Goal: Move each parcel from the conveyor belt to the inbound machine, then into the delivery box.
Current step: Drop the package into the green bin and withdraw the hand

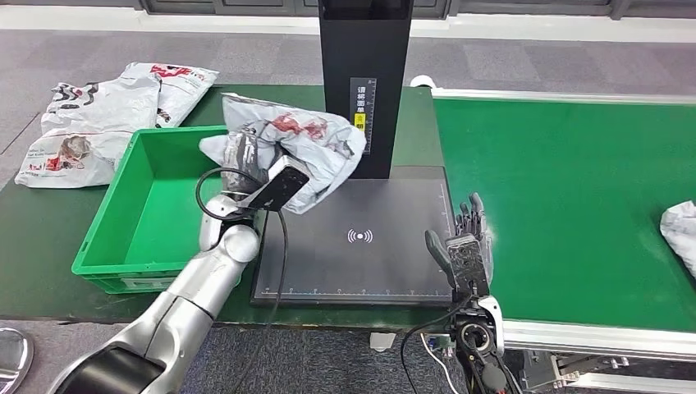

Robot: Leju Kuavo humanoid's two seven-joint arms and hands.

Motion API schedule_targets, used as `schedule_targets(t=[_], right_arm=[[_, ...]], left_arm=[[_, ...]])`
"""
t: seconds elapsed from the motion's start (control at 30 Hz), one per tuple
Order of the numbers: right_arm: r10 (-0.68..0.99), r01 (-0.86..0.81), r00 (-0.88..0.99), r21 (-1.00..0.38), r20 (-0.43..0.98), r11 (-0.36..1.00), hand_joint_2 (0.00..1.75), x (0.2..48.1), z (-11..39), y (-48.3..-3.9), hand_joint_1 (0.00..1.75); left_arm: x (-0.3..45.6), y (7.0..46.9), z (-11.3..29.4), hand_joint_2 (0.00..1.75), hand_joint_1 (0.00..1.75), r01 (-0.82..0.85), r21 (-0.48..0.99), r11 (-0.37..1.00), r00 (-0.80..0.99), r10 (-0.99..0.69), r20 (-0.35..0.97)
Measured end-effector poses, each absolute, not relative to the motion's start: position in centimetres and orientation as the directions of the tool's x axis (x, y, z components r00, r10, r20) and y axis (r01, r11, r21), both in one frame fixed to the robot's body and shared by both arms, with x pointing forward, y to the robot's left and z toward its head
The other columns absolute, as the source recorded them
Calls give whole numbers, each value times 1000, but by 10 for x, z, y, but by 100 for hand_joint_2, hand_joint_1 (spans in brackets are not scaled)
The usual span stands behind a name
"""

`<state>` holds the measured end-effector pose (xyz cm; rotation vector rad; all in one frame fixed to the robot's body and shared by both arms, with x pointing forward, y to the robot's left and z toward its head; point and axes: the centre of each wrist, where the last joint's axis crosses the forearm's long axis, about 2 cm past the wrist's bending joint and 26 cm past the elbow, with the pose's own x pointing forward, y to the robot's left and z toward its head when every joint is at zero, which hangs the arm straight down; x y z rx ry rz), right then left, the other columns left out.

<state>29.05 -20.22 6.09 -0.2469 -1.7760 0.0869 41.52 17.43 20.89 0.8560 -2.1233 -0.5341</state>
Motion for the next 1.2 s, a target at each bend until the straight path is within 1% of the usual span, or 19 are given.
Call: schedule_targets(t=[0.13, 0.23, 0.3, 0.37, 0.6, 0.67, 0.73, 0.8, 0.93, 1.0, 1.03, 1.1, 1.17, 1.2], right_arm=[[220, 133, -202, -196, 954, 972, 175, 289, 66, -202, 0], [219, 145, -204, -192, 954, 971, 175, 286, 69, -203, 0], [219, 149, -203, -191, 954, 970, 175, 283, 69, -205, 0], [218, 151, -205, -189, 954, 970, 175, 281, 69, -205, 0], [215, 159, -216, -183, 952, 970, 175, 280, 72, -206, 0], [215, 160, -216, -182, 953, 970, 175, 280, 72, -206, 0], [216, 163, -215, -183, 952, 969, 175, 279, 72, -207, 0], [219, 166, -211, -186, 953, 969, 175, 279, 74, -208, 0], [230, 158, -201, -200, 952, 967, 175, 277, 75, -209, 0], [234, 150, -201, -206, 951, 967, 175, 277, 77, -207, 0], [236, 148, -202, -209, 951, 967, 175, 276, 77, -206, 0], [239, 145, -199, -213, 950, 966, 175, 276, 78, -206, 0], [241, 146, -196, -214, 951, 966, 175, 277, 78, -208, 0], [240, 148, -196, -213, 951, 966, 175, 277, 79, -210, 0]], left_arm=[[420, 200, 227, 175, 175, -602, 678, 422, -393, -896, 208], [422, 223, 234, 175, 175, -674, 687, 274, -273, -955, 114], [423, 238, 237, 175, 175, -702, 685, 196, -191, -978, 84], [424, 250, 239, 175, 175, -716, 680, 158, -141, -987, 81], [423, 268, 241, 175, 175, -732, 669, 125, -76, -992, 102], [424, 273, 240, 175, 175, -730, 676, 98, -11, -991, 131], [428, 281, 235, 175, 175, -709, 703, 55, 110, -976, 188], [433, 292, 225, 175, 175, -668, 744, 9, 223, -952, 211], [438, 327, 199, 175, 175, -528, 846, -70, 374, -914, 158], [438, 341, 184, 175, 175, -403, 911, -92, 449, -887, 109], [437, 347, 176, 175, 171, -322, 942, -97, 483, -873, 76], [434, 356, 161, 175, 84, -158, 984, -88, 531, -847, 10], [430, 362, 149, 175, 0, -43, 998, -50, 549, -836, -18], [427, 364, 144, 175, 0, -8, 1000, -27, 554, -833, -18]])
